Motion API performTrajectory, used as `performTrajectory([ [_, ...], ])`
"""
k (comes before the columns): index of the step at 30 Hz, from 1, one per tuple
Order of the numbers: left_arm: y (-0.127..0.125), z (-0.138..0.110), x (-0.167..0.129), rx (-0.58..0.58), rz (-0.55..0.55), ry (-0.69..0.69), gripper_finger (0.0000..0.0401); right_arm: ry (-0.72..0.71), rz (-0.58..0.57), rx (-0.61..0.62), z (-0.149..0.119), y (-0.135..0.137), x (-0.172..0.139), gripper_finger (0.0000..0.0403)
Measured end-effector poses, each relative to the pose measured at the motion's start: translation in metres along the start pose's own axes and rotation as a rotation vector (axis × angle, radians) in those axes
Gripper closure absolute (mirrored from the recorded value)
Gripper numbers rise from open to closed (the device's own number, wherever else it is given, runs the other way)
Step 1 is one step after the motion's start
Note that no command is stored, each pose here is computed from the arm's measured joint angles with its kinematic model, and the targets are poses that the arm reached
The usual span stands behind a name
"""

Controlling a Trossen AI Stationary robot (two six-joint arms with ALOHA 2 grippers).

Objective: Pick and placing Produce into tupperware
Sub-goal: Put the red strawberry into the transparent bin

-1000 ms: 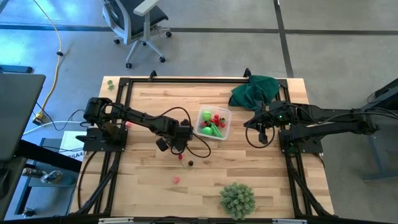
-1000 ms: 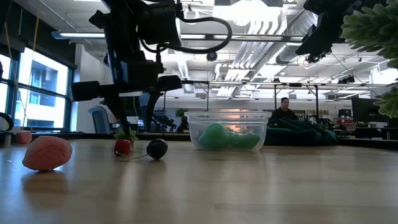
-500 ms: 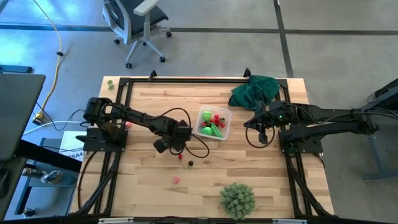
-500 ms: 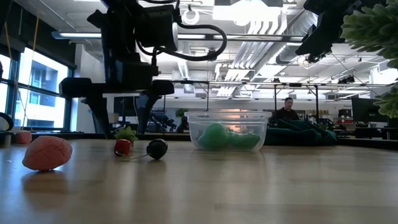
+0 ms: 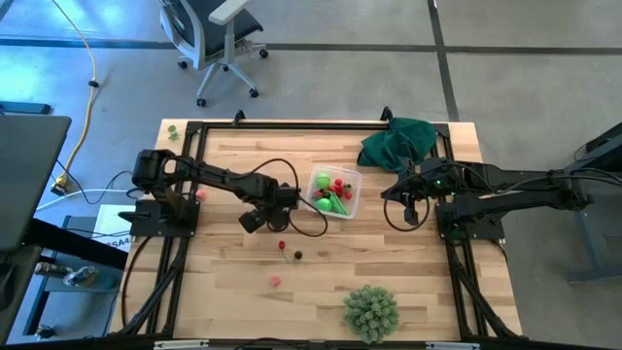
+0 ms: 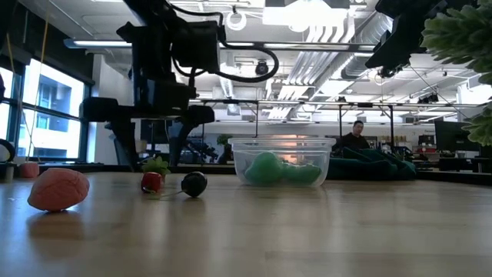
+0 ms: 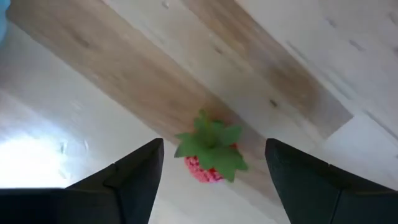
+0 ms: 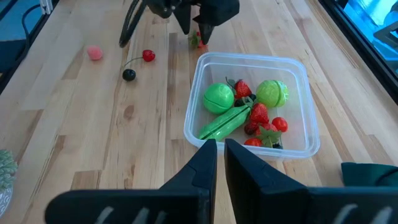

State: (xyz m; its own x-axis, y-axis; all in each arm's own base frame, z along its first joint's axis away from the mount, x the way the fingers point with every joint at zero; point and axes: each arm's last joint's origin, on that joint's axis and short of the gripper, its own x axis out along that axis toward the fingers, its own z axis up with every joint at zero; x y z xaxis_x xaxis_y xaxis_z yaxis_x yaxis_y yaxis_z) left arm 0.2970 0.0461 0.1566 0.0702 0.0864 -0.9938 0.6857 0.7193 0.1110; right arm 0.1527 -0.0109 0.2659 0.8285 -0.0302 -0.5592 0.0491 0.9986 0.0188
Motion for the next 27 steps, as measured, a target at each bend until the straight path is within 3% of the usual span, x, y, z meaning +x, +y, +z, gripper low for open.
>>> performTrajectory([
  [11,0.011,-0.014,0.004,-0.011,-0.068,-0.089,0.0133,0.0,0.0,0.0,0.0,0.0,0.0,0.0379],
  [27,0.003,-0.018,0.019,-0.008,-0.056,-0.086,0.0163,0.0,0.0,0.0,0.0,0.0,0.0,0.0379],
])
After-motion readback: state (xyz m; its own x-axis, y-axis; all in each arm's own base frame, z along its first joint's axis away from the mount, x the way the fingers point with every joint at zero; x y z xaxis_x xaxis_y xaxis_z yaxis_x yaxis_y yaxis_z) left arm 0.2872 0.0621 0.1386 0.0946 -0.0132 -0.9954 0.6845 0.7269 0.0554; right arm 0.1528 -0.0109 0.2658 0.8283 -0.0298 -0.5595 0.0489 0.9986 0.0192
